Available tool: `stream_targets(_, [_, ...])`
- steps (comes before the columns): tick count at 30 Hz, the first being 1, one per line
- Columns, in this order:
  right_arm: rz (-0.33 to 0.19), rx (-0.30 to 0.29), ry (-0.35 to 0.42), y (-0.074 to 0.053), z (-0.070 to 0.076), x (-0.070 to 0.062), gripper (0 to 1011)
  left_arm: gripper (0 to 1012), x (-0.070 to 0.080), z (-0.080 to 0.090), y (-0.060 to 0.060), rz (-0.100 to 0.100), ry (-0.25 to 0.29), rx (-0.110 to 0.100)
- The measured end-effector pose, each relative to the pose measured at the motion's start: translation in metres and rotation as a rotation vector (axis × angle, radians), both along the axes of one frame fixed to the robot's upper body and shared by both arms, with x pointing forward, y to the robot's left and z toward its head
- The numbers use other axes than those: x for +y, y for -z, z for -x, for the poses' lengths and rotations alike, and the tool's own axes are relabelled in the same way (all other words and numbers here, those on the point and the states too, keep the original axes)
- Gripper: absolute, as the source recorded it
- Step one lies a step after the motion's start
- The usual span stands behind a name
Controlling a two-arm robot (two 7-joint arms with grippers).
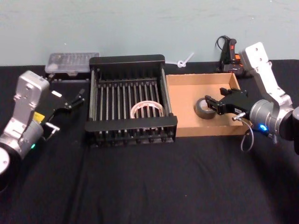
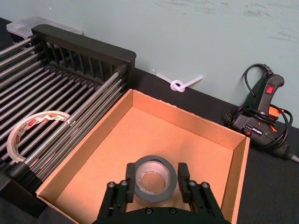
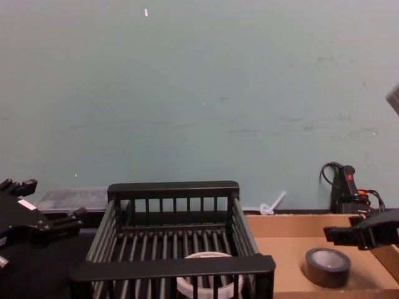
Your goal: Pick up the white tape and place it into the black box , Pick up the silver tape and place it into the brown box.
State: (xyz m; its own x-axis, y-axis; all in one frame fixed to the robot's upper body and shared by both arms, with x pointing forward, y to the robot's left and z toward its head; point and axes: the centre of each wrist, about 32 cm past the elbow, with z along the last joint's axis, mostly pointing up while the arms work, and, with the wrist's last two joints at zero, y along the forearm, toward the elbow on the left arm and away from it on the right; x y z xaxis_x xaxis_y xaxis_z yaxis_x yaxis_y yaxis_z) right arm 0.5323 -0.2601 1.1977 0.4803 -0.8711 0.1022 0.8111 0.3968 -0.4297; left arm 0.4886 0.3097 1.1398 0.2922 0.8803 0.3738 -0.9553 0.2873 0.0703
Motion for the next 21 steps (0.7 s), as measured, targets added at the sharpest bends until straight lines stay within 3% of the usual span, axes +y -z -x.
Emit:
stream_targets(1, [0.000,0.000,0.000,0.0000,0.0001,0.0001,573,1001,0.0000,0.0000,0.0000,0.000,0.000,0.000])
stream_targets(11, [-0.001,0.002,-0.002,0.0001,0.0003,0.0001,894,1001,0.0000,0.0000,0.0000,0.000,0.000,0.000])
stream_targets(16, [0.000,0.002,-0.002,-0.0001,0.0004,0.0000,996,1001,0.0000,0.0000,0.0000,0.000,0.000,0.000])
stream_targets(21, [0.000,0.002,-0.002,-0.0001,0.0004,0.0000,1003,1001,0.0000,0.0000,0.0000,0.000,0.000,0.000])
